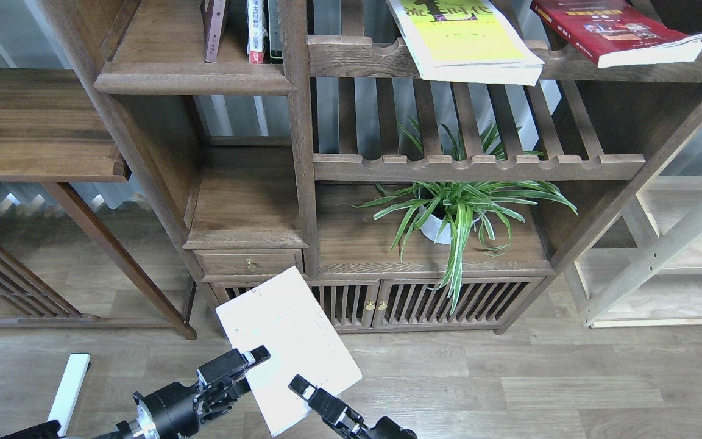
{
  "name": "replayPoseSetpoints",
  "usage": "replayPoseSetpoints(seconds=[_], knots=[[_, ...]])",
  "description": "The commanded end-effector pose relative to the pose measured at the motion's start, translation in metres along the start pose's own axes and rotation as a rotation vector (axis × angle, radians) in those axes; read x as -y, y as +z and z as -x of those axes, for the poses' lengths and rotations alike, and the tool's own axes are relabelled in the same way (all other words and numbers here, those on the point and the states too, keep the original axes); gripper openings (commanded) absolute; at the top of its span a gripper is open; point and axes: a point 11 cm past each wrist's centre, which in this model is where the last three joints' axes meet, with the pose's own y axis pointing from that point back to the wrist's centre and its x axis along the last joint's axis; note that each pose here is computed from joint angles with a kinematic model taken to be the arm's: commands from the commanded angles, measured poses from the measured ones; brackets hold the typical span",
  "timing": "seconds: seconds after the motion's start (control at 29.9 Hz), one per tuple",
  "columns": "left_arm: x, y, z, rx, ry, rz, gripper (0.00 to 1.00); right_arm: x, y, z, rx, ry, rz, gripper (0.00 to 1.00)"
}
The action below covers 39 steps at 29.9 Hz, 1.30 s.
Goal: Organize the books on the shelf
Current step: 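Pass the white book from the right gripper to the left gripper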
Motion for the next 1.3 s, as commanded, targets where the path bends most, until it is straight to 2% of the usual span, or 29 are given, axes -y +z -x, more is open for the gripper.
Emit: replayPoseSetpoints(seconds=[0.0, 0.07, 0.1, 0.3, 0.53, 1.27], knots=[[0.001, 0.003, 0.000, 0.000, 0.001, 0.013, 0.77, -0.001, 0.002, -0.001, 0.005, 0.004, 0.001, 0.04], [0.001, 0.001, -0.003, -0.004, 0.008, 0.017, 0.60, -0.003, 0.004, -0.002, 0.009, 0.008, 0.001, 0.04], [0.000, 0.001, -0.005, -0.006, 0.015, 0.015, 0.58, -0.004, 0.005, -0.002, 0.012, 0.010, 0.000, 0.04], [-0.002, -0.012, -0.011, 0.005, 0.041, -0.045, 0.53, -0.004, 0.005, -0.003, 0.010, 0.011, 0.001, 0.04], [0.001, -0.014, -0.008, 0.008, 0.035, -0.059, 0.53, -0.004, 0.005, -0.003, 0.011, 0.013, 0.001, 0.04], [0.001, -0.014, -0.008, 0.003, 0.032, -0.046, 0.15, -0.006, 0.006, -0.004, 0.012, 0.017, -0.002, 0.05]])
